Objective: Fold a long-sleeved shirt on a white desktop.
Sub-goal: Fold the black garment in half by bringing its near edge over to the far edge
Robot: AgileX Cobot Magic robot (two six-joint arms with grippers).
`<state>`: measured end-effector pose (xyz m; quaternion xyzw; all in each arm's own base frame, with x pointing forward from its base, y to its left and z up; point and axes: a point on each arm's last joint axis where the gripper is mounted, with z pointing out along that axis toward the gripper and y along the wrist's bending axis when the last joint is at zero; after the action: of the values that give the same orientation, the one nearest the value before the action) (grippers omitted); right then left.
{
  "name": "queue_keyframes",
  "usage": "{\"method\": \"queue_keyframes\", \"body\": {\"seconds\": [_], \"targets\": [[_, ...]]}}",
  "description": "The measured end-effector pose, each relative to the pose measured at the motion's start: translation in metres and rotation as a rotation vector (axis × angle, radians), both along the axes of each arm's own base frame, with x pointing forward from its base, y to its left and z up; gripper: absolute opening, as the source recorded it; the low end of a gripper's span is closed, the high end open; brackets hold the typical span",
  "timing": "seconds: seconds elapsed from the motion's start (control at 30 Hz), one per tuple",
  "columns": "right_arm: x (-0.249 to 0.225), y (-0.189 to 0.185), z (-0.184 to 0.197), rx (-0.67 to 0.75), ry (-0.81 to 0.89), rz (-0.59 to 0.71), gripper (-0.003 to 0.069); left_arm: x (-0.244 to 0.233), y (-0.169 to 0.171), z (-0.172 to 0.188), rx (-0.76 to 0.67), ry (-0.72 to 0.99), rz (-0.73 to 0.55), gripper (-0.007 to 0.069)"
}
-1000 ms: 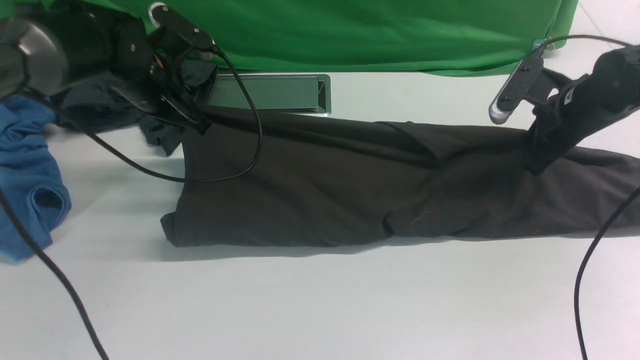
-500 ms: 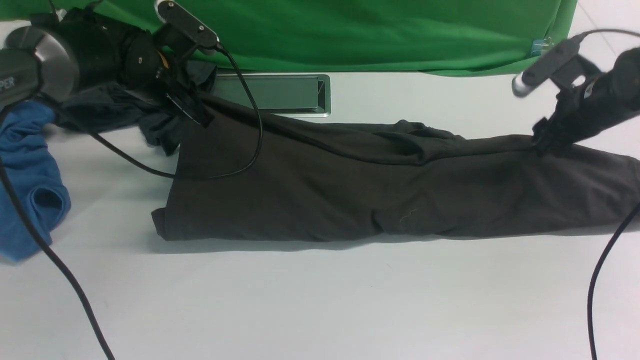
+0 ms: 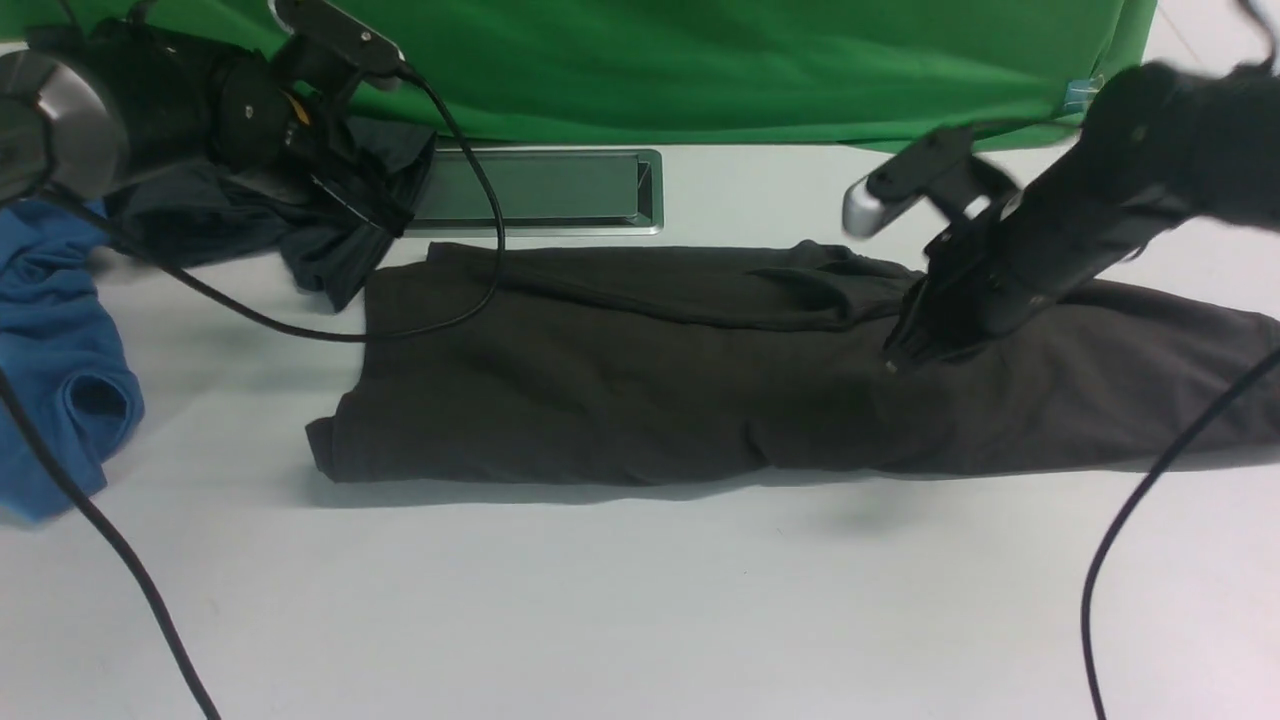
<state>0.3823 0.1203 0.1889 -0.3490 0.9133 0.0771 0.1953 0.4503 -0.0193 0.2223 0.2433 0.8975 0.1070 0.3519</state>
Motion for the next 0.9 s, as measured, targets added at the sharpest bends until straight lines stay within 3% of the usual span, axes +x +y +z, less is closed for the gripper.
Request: {"method": "queue_keyframes", "body": {"seconds": [0.1, 0.2, 0.27, 0.7, 0.9], "targets": [[0.01, 0.003, -0.017, 0.004, 0.018, -0.006, 0.0016, -0.011, -0.006, 0.02, -0.09, 0.022, 0.028, 0.0139], [0.016, 0.007, -0.012, 0.044, 0.007, -0.026, 0.0016, -0.024, -0.017, 0.039, -0.139, 0.044, -0.01, 0.0041], [0.02, 0.009, -0.006, 0.072, -0.011, -0.038, 0.0016, -0.032, -0.027, 0.046, -0.179, 0.06, -0.034, 0.002], [0.06, 0.019, -0.028, 0.09, -0.024, -0.044, 0.0016, -0.097, -0.081, 0.046, -0.197, 0.149, -0.188, 0.0018], [0.098, 0.002, -0.009, 0.122, -0.355, -0.176, 0.0018, -0.119, -0.082, 0.066, -0.201, 0.12, -0.213, 0.0018]]}}
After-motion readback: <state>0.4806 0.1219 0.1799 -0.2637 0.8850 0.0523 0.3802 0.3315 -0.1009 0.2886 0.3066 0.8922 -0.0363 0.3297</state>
